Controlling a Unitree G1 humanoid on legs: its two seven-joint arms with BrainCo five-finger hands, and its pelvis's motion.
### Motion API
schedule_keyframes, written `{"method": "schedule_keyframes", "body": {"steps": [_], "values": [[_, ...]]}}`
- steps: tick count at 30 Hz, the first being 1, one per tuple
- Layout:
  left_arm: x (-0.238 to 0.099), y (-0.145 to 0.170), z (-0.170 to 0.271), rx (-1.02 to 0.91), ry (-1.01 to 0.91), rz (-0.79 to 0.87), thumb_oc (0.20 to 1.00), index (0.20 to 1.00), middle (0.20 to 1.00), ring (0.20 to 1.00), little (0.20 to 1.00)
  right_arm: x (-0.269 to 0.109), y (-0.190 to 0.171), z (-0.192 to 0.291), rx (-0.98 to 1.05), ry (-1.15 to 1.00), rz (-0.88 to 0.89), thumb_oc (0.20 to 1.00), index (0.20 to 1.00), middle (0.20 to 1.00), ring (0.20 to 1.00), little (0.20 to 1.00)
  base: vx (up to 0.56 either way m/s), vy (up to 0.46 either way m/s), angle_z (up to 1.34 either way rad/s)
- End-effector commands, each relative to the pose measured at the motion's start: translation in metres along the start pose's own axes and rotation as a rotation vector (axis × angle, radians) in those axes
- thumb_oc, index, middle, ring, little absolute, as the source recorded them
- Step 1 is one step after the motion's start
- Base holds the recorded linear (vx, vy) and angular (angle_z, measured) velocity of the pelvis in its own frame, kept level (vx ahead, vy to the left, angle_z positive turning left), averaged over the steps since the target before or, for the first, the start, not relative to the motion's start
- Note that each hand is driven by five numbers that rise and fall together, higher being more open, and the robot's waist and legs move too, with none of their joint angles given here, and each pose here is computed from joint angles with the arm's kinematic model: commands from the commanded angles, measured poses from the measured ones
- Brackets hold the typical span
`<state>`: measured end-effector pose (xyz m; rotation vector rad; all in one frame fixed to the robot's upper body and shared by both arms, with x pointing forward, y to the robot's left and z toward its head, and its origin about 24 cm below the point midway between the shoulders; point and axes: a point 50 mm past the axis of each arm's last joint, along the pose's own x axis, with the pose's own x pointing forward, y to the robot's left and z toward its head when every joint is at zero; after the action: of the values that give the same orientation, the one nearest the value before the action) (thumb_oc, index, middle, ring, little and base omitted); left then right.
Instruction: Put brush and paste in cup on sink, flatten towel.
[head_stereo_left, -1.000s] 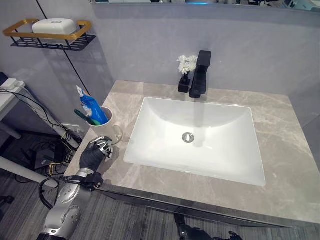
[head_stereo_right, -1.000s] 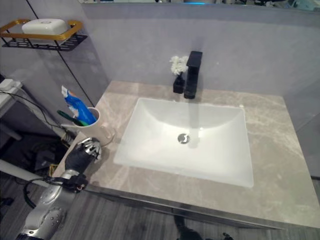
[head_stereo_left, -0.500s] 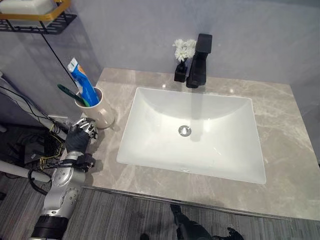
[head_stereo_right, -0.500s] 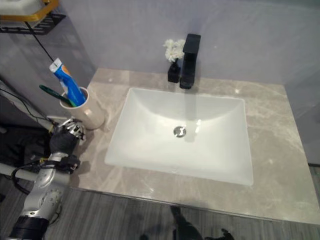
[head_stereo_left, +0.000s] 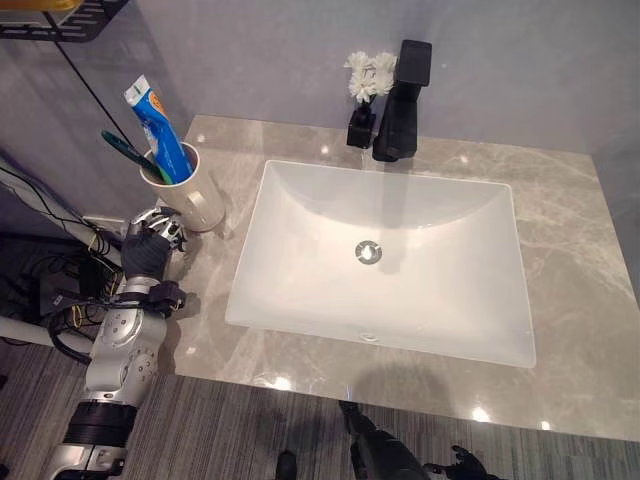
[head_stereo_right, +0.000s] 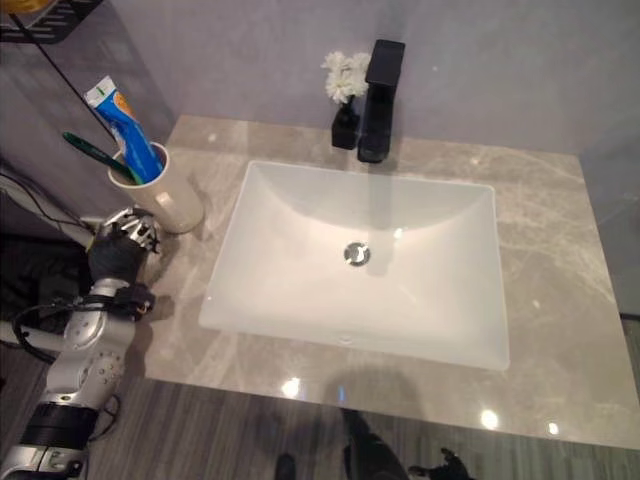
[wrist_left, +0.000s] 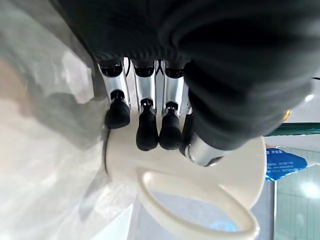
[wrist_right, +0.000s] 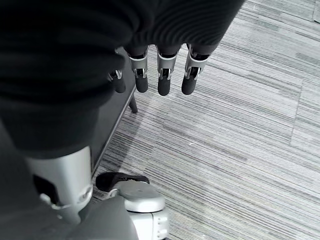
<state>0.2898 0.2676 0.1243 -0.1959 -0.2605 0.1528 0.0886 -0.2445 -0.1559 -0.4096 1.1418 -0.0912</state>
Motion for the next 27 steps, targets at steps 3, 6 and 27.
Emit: {"method": "schedule_keyframes", "body": {"steps": [3,6,27], "values": [[0.016,0.02,0.008,0.074,0.007,0.083,0.2,0.2,0.2,0.2,0.2,0.001,-0.001,0.009,-0.087,-0.047,-0.004,1.0,1.0,1.0,1.0,1.0,0.02,-0.007,-0.01],[0.024,0.018,0.011,0.086,-0.003,0.085,0.2,0.2,0.2,0.2,0.2,0.001,-0.002,0.006,-0.093,-0.037,-0.005,1.0,1.0,1.0,1.0,1.0,0.01,0.002,0.03],[0.053,-0.008,0.02,0.154,-0.051,0.075,0.2,0.2,0.2,0.2,0.2,0.004,-0.01,0.037,-0.036,-0.145,-0.048,1.0,1.0,1.0,1.0,1.0,0.01,0.0,0.0]]}}
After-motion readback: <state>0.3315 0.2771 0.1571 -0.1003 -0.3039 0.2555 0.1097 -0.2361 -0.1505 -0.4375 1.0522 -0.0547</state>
